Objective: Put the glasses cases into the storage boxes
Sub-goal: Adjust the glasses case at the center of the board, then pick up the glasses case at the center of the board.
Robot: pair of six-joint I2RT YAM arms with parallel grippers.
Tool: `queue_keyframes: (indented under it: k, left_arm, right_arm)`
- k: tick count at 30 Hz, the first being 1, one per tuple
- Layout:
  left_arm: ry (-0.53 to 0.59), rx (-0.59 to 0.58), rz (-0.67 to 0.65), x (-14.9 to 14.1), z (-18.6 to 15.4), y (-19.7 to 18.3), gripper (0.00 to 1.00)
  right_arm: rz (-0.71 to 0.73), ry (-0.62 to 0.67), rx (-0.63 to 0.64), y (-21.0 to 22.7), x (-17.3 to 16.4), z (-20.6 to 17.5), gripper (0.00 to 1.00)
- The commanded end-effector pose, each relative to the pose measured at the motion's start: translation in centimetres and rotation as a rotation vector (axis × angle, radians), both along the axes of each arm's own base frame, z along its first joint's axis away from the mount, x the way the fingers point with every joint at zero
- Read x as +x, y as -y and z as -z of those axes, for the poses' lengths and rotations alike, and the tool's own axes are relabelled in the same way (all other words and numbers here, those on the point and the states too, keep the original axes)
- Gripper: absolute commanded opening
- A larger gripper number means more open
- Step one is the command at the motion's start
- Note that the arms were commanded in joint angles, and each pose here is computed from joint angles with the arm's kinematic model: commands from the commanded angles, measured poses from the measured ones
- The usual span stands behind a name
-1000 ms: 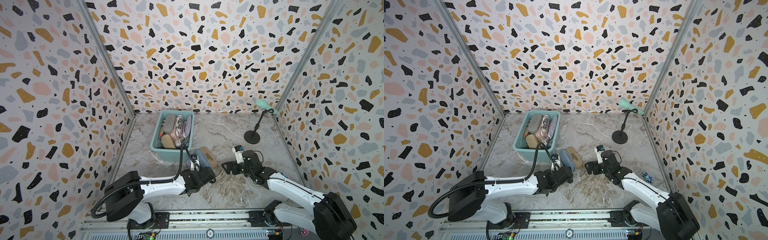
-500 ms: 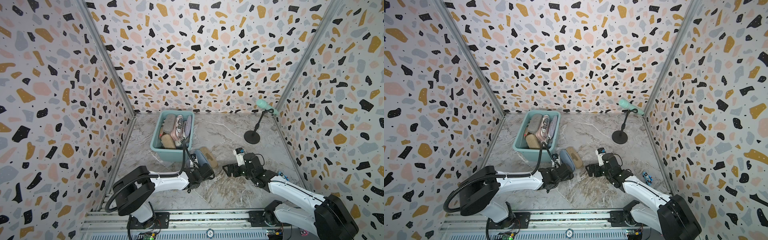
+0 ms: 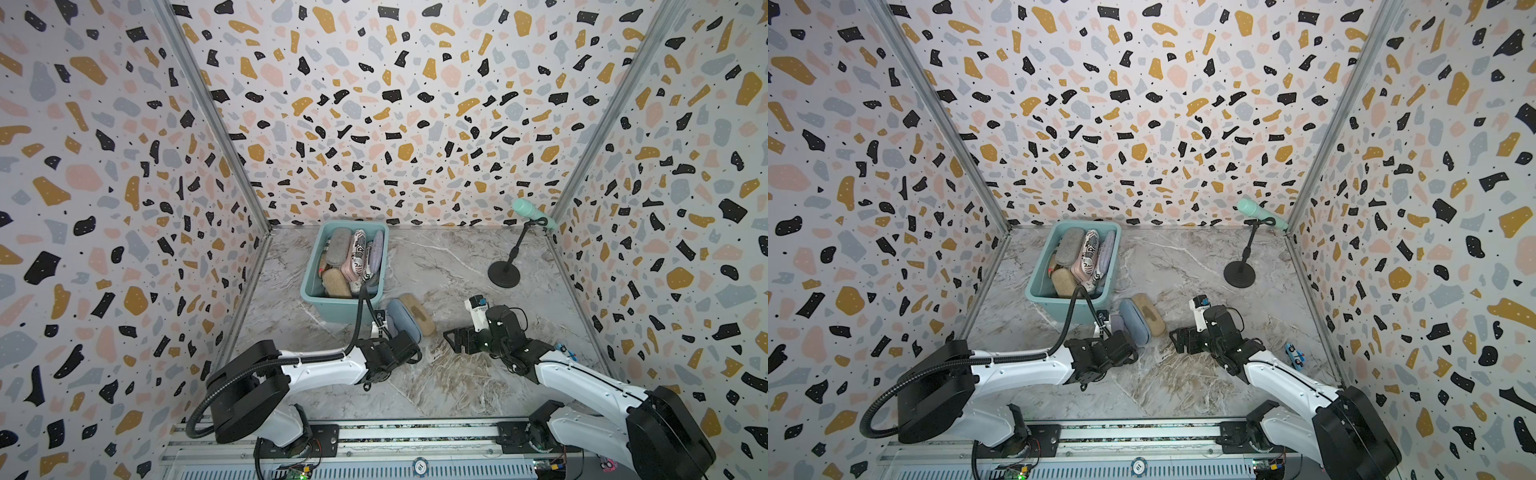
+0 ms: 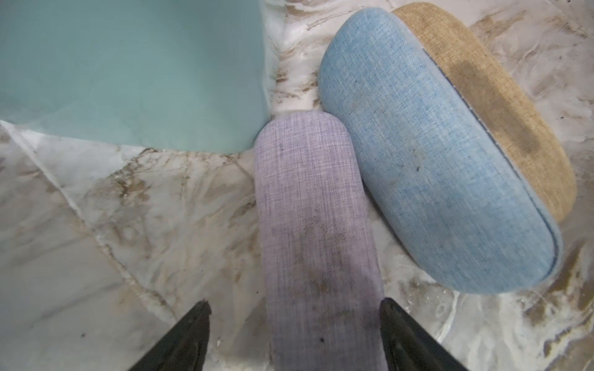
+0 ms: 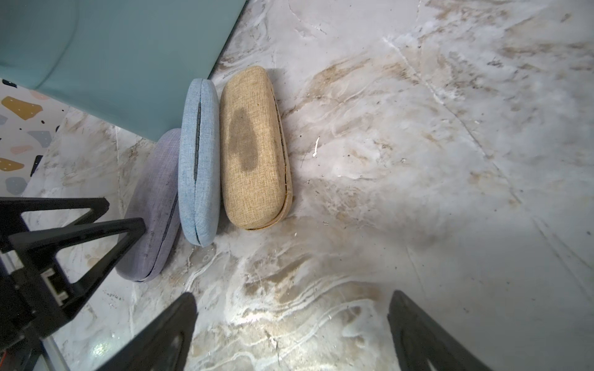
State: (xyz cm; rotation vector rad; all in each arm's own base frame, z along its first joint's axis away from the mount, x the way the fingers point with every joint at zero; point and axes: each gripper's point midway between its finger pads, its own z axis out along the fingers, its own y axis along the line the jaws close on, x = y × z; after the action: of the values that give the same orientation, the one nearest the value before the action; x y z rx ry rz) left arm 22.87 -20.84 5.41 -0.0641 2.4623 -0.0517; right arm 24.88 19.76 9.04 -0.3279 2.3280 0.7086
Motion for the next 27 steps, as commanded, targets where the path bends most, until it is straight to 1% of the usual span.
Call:
queue_keyframes:
  k: [1, 4, 7, 8, 10, 13, 14, 18, 21, 23, 27]
  left_arm:
    - [0.000, 0.012, 0.025, -0.7, -0.6, -1.2, 0.83]
    - [0.025, -0.034, 0.085, -0.7, -1.6, -0.3, 0.84]
    - [0.030, -0.002, 0.134, -0.2, -2.8, 0.5, 0.89]
    - [0.028, -0.007, 0.141, -0.1, -3.1, 0.9, 0.90]
    - [0.002, -0.009, 0.148, 0.0, -2.5, 1.7, 0.92]
    - [-0.043, 0.003, 0.134, -0.2, -0.6, 2.1, 0.96]
    - [-0.046, -0.004, 0.105, -0.1, -0.2, 1.9, 0.96]
    - [-0.001, 0.066, 0.043, 0.8, 0.3, 0.7, 0.96]
    - [-0.006, 0.078, 0.056, 1.1, 1.0, 1.3, 0.93]
    - [-0.013, 0.081, 0.072, 1.2, 1.6, 1.7, 0.88]
    - [-0.015, 0.072, 0.087, 1.4, 2.2, 2.3, 0.79]
  right_arm:
    - [-0.001, 0.015, 0.025, -0.4, 0.4, -1.4, 0.94]
    - [0.009, 0.019, 0.024, -0.2, 0.5, -1.4, 0.94]
    - [0.016, 0.019, 0.017, -0.1, 0.6, -1.5, 0.94]
    - [0.018, 0.022, 0.015, -0.1, 0.6, -1.5, 0.95]
    - [0.023, 0.018, 0.011, 0.0, 0.6, -1.3, 0.95]
    - [0.023, 0.018, 0.018, 0.0, 0.5, -1.4, 0.95]
    - [0.024, 0.019, 0.019, 0.0, 0.5, -1.4, 0.95]
    - [0.021, 0.023, 0.019, 0.1, 0.4, -1.4, 0.96]
    - [0.016, 0.019, 0.019, 0.0, 0.4, -1.3, 0.96]
    - [0.010, 0.017, 0.022, -0.1, 0.3, -1.2, 0.92]
    - [0.009, 0.011, 0.020, -0.1, 0.2, -0.9, 0.90]
